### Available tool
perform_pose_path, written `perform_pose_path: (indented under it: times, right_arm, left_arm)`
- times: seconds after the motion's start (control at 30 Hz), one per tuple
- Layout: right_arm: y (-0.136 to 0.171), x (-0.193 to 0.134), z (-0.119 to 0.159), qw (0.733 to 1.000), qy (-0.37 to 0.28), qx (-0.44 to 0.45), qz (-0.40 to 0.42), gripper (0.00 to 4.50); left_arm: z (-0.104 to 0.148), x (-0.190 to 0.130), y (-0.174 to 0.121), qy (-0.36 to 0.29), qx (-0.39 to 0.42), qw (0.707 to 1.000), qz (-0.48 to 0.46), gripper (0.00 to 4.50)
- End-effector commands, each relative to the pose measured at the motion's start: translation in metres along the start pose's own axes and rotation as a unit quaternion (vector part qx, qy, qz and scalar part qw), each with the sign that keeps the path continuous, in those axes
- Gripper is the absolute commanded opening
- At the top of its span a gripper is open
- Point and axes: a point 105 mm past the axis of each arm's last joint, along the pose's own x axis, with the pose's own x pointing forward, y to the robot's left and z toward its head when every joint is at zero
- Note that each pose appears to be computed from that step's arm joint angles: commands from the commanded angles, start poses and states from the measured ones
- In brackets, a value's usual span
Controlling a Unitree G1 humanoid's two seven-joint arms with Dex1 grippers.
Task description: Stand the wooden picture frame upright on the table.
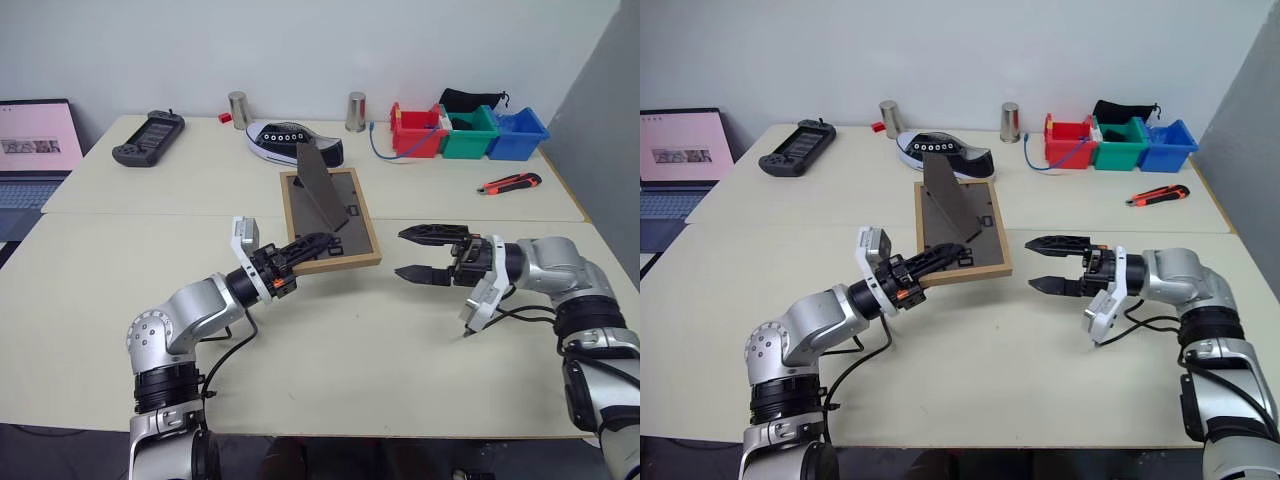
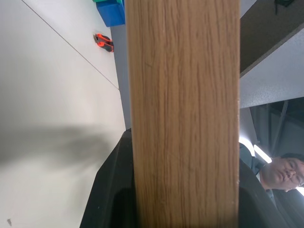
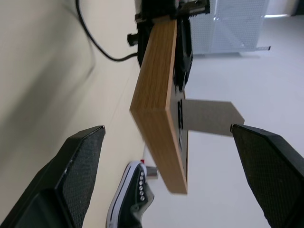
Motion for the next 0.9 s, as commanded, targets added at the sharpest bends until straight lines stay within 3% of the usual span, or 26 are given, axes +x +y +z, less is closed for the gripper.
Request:
perform_pose_path:
  times: [0.03,0.53,0.63,0.9]
  right_arm:
    - [-0.012,0.011,-0.003,0.999,-0.010,-0.022,-0.021,4.48]
    - [-0.018,0.047,0.000,0.997,-0.048,-0.052,-0.039,4.48]
    - [-0.017,0.053,0.004,0.995,-0.063,-0.061,-0.036,3.99]
    - [-0.020,0.061,0.003,0.994,-0.069,-0.078,-0.037,1.97]
  left_arm:
    - [-0.010,0.000,-0.017,0.013,0.019,0.999,-0.039,1.23]
    - [-0.022,-0.002,-0.013,0.040,0.022,0.998,-0.033,1.23]
    - [-0.023,0.001,-0.010,0.035,0.017,0.999,-0.024,1.23]
    - [-0.026,0.000,-0.010,0.046,0.020,0.998,-0.024,1.23]
